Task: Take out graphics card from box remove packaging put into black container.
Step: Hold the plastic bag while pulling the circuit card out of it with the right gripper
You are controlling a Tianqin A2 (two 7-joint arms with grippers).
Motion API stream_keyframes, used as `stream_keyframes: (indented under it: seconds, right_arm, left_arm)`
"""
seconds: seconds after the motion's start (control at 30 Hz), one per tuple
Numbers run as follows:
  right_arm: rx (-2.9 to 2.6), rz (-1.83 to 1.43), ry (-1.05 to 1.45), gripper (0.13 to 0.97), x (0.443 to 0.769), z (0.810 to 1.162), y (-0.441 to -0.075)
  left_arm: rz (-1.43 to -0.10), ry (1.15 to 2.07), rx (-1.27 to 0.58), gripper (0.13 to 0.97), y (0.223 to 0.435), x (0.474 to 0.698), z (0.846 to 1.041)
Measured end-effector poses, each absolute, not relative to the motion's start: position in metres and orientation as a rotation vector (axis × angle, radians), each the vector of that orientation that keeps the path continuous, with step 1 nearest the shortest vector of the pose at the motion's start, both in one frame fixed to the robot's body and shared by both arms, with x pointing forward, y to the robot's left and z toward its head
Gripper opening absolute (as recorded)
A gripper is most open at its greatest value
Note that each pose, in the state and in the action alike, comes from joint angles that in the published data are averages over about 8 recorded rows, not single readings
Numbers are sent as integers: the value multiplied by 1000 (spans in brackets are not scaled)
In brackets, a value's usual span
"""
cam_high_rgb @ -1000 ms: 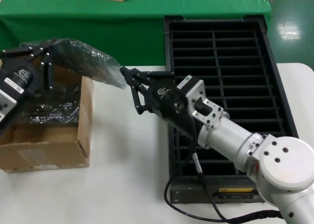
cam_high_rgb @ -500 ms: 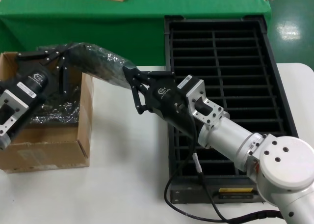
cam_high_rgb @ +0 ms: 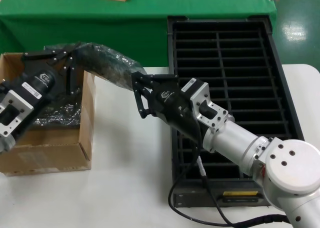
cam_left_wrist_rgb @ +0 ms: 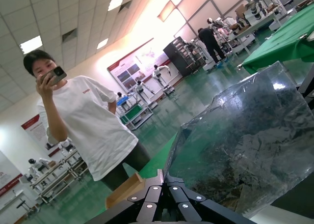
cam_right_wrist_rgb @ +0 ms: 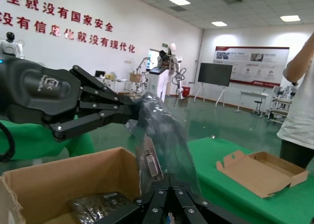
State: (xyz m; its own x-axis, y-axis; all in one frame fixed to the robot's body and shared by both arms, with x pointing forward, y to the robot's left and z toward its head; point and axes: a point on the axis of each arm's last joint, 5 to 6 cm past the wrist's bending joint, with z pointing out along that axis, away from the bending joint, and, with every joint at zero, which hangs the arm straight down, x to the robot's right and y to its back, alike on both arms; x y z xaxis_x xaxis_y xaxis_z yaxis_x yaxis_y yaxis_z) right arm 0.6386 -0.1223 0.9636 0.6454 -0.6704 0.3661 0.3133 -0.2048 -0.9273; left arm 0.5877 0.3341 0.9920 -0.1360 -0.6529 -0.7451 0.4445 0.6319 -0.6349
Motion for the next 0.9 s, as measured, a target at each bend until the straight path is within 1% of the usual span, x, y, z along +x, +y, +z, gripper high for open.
stream_keyframes:
  seconds: [0.07,0.37,0.63,0.9]
  right_arm:
    - [-1535,-915,307,134,638,963,-122]
    - [-1540,-906,293,181,637,963,-121]
    - [-1543,-907,290,294,635,964,-123]
    - [-1548,-907,286,300,633,964,-122]
  left_arm:
    - [-959,1420,-188,139,333,588,992]
    - [-971,1409,-179,139,324,588,994]
    - [-983,1408,-175,139,319,589,994]
    - [-992,1408,-174,139,317,587,995]
